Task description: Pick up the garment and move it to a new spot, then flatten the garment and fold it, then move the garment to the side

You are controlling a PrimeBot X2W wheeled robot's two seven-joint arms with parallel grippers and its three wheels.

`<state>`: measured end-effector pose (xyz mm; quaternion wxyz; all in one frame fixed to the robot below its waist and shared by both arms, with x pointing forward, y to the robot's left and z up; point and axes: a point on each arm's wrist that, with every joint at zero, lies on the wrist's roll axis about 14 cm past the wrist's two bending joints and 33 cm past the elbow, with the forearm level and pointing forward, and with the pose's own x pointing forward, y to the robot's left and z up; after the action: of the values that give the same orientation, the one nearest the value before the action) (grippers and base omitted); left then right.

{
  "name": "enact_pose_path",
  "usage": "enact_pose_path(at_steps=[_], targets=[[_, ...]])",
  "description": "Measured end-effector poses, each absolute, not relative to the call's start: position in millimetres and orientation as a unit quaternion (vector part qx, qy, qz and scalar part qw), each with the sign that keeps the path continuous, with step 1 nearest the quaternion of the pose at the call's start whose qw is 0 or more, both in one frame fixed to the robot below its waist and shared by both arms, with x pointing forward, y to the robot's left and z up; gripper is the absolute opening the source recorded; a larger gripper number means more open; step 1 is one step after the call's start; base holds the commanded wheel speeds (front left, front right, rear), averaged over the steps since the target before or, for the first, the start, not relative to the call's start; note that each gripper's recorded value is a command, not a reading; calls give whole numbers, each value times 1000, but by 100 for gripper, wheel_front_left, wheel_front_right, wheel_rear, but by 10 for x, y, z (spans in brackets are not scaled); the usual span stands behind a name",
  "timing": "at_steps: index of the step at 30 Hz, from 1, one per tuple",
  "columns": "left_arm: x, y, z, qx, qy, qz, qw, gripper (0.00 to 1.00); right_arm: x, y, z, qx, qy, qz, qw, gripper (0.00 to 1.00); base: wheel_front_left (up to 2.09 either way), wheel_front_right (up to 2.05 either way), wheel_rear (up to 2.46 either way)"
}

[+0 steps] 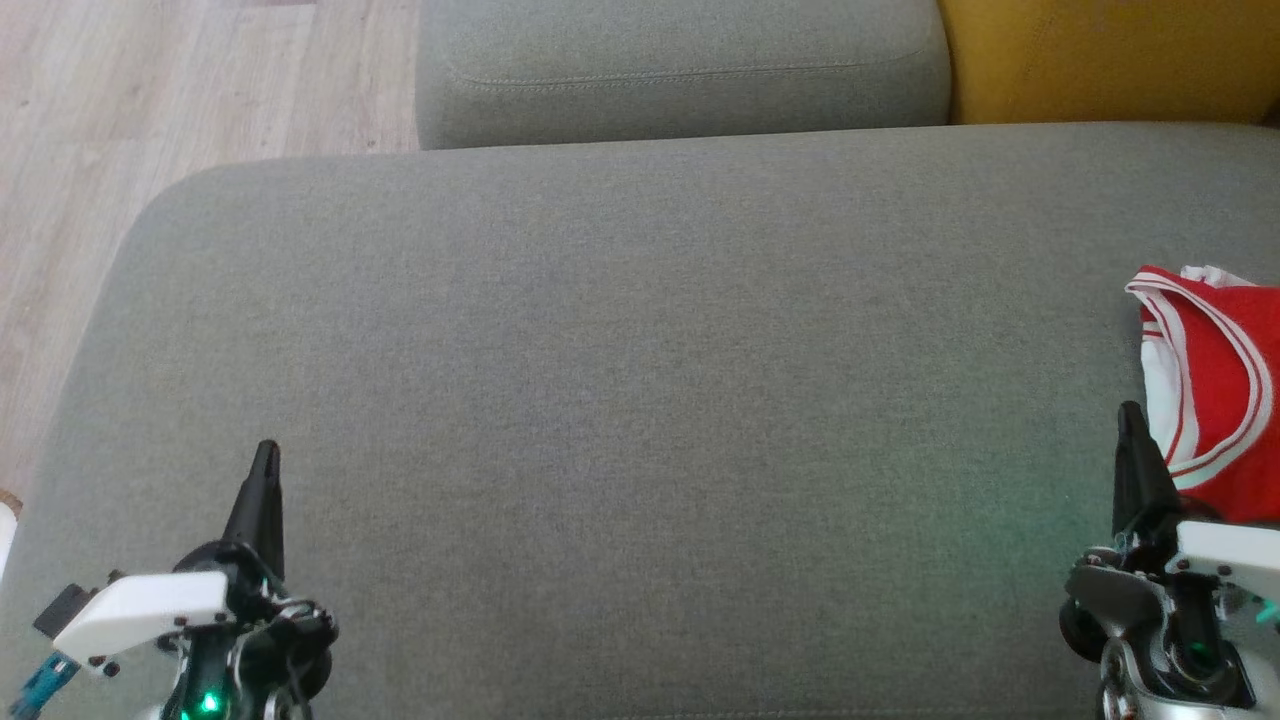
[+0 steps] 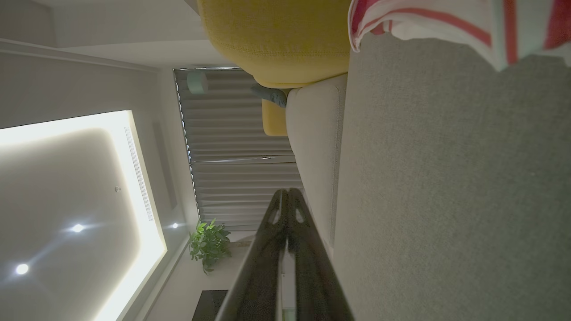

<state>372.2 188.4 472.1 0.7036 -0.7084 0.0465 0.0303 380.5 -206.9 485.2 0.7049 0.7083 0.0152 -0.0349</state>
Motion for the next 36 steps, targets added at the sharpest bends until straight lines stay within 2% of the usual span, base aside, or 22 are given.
enact_pose_path(at_steps=[36], targets=[[3721,1885,4721,-708,46,30,704,0,3806,-2069,4853,708,15,-35,705,0,0,0,0]])
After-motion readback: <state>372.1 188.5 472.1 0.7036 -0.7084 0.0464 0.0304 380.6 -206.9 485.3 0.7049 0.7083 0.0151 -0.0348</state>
